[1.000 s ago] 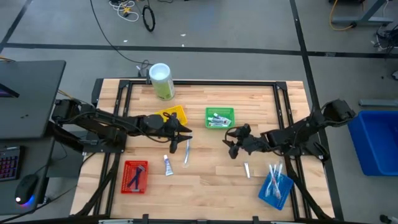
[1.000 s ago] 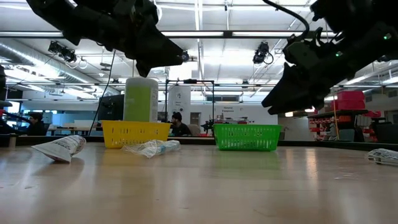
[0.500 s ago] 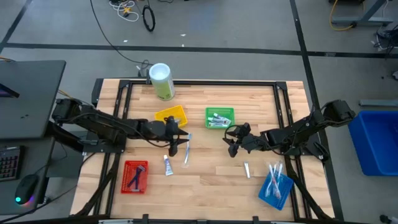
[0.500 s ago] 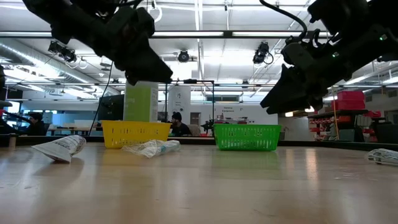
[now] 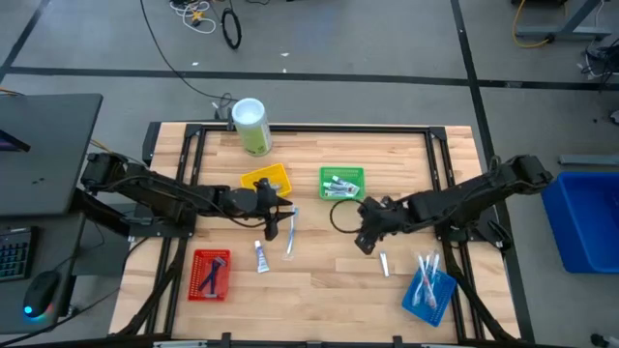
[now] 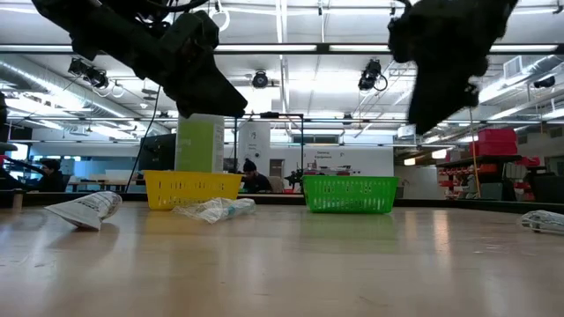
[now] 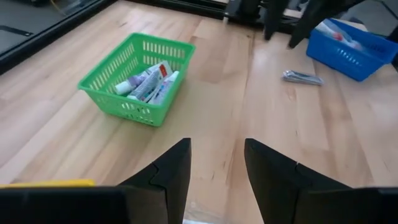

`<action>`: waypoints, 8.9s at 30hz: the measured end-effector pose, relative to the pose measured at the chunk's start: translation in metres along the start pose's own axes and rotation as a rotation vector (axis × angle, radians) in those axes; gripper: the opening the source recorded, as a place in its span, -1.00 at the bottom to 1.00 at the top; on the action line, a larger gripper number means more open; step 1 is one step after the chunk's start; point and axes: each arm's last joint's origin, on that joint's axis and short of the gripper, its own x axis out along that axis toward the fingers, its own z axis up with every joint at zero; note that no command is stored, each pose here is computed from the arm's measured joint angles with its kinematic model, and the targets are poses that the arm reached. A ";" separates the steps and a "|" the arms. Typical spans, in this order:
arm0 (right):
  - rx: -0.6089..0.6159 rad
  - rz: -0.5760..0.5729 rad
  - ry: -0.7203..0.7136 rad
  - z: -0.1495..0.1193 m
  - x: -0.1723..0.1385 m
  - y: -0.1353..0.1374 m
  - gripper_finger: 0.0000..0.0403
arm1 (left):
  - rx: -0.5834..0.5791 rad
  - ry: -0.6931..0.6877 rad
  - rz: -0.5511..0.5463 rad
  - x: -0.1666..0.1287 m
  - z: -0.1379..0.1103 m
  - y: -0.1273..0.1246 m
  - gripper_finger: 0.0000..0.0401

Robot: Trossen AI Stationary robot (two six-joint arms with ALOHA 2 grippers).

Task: Pick & Place Travel size toiletries
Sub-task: Put the silver nail cutter into the yellow bin, then put the white toothpaste into the green bin

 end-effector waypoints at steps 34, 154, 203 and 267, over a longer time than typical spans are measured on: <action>0.434 -0.280 0.589 -0.060 0.065 0.008 -0.18 | -0.010 -0.006 0.037 0.000 0.000 0.001 -0.24; -0.301 -0.080 -0.287 0.110 0.027 0.013 0.02 | -0.008 0.524 0.413 -0.007 -0.036 0.090 -0.54; -0.356 0.127 -0.179 0.093 0.025 0.034 0.07 | 0.211 0.213 -0.295 -0.007 -0.017 -0.009 -0.27; -0.366 0.170 -0.179 0.081 0.021 0.049 -0.09 | 0.756 0.528 -0.285 0.006 -0.022 -0.063 -0.62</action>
